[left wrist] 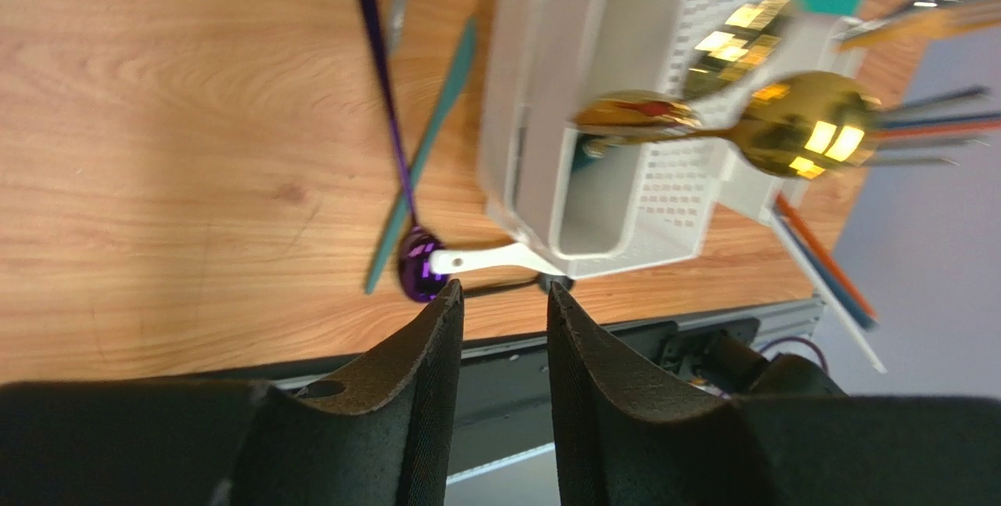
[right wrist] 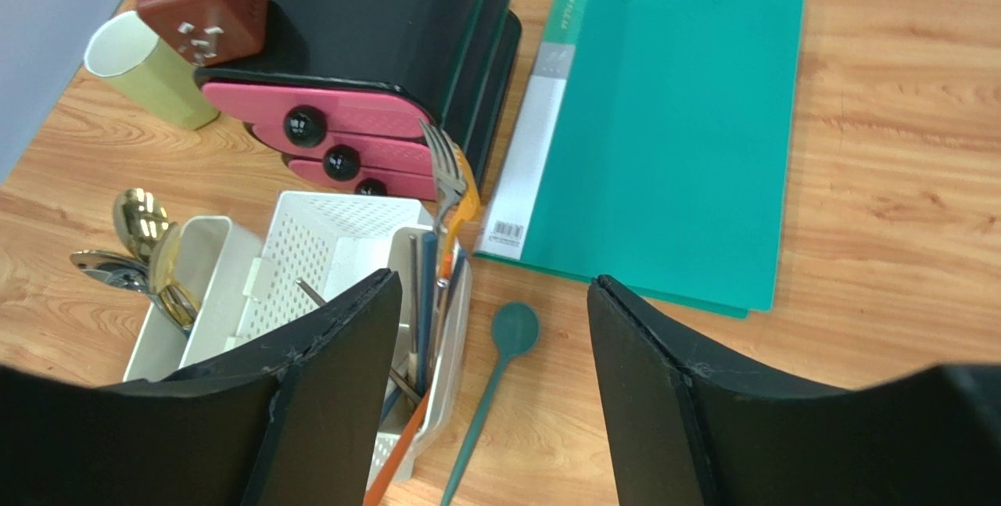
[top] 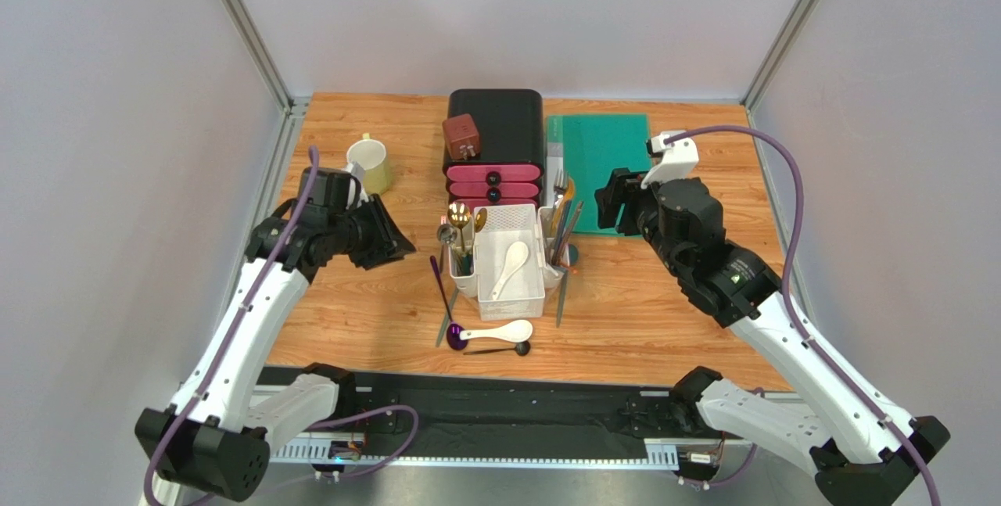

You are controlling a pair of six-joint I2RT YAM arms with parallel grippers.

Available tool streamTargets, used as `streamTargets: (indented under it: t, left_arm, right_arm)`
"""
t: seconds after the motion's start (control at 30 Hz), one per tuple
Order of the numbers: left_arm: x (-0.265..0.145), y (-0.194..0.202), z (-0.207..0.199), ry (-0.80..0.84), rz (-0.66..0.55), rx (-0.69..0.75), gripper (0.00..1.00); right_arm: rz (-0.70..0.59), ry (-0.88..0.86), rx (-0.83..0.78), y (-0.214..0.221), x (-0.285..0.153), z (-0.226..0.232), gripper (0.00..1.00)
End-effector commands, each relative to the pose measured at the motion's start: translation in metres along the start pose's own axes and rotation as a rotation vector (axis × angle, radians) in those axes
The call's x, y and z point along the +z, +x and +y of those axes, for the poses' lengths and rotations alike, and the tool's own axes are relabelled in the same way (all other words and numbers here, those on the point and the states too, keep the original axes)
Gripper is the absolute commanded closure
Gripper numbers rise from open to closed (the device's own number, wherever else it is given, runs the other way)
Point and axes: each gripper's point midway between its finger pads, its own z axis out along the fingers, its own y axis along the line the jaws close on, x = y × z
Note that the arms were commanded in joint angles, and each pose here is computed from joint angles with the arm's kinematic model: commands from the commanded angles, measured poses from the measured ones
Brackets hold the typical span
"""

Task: Sort the eating utensils into containers
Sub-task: Pick up the spoon from the center of the board.

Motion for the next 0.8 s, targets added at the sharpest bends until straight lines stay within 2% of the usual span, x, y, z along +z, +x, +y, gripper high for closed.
streamTargets:
  t: [0.0, 0.13, 0.23, 0.5, 0.77]
  left_arm:
    - [0.031, 0.004, 0.029, -0.069, 0.039, -0.031, 0.61]
    - [0.064, 0.02, 0.048, -0.129, 0.152, -0.073, 0.62]
    - [0.08, 0.032, 0.056, -0.122, 0.193, -0.102, 0.63]
    - [0.11, 0.056, 0.075, -0.112, 0.247, -0.166, 0.62]
    - [0.121, 0.053, 0.091, -0.218, 0.228, -0.144, 0.62]
  right_arm:
    - [-0.005, -0.013, 0.066, 0.001, -0.005, -0.001, 0.35]
    - [-0.004, -0.009, 0.068, 0.004, -0.008, -0.004, 0.35]
    - [-0.004, -0.006, 0.065, 0.009, -0.01, -0.007, 0.35]
    - [0.014, -0.001, 0.068, 0.019, -0.01, -0.012, 0.35]
    - [0.02, -0.014, 0.075, 0.019, -0.009, -0.01, 0.36]
